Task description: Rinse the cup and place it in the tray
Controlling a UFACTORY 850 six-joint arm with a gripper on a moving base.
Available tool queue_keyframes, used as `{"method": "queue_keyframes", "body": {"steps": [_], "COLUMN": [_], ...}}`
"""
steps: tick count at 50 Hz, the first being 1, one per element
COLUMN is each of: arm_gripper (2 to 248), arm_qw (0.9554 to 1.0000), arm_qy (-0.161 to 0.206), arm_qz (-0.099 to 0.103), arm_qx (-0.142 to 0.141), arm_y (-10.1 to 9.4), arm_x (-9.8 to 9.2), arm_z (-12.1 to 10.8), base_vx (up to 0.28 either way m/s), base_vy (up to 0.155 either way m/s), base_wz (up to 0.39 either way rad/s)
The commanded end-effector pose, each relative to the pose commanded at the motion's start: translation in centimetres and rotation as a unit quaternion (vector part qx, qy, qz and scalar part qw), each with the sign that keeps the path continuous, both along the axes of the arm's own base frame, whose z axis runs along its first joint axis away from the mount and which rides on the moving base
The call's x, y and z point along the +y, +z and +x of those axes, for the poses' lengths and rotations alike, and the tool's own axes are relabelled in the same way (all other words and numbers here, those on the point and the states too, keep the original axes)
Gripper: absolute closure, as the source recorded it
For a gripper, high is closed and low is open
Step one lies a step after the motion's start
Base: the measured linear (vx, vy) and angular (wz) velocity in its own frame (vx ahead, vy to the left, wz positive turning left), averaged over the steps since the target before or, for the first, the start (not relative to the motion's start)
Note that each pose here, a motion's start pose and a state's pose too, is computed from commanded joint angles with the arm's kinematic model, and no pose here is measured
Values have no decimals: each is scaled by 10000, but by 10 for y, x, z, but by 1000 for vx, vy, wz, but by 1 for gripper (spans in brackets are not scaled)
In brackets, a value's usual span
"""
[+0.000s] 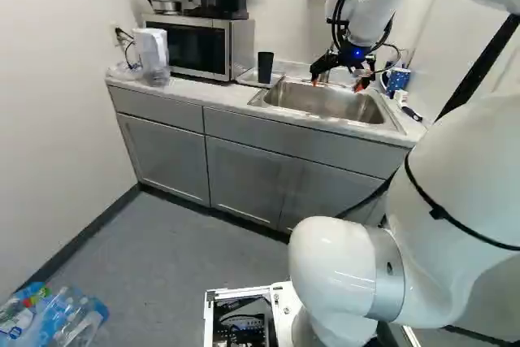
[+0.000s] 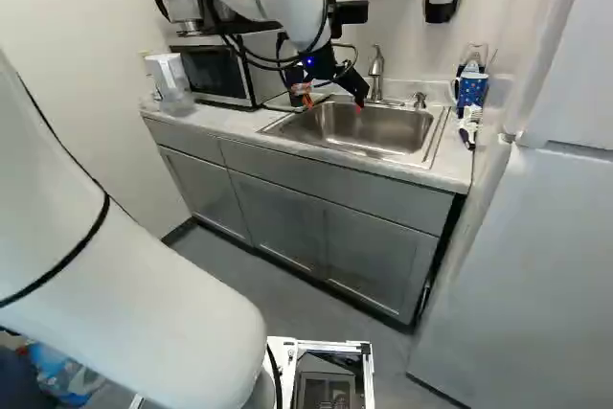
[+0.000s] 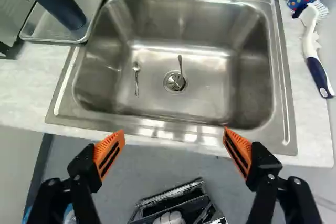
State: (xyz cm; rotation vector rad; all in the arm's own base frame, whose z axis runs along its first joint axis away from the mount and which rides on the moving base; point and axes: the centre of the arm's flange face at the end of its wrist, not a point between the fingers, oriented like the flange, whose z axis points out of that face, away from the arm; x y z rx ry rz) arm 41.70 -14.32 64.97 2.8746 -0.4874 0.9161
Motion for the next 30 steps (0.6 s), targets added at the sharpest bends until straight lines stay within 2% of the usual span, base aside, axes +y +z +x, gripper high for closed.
{"method": "queue_keyframes", "body": {"steps": [30], "arm_gripper": [3], "arm_qw": [10000], "arm_qy": [0], "arm_qz": [0], "arm_qx": [0], "arm_y": [0], "arm_x": [0], "arm_z": [0], "base_vx": [-129], "base_vy": [41], "base_wz": [1]}}
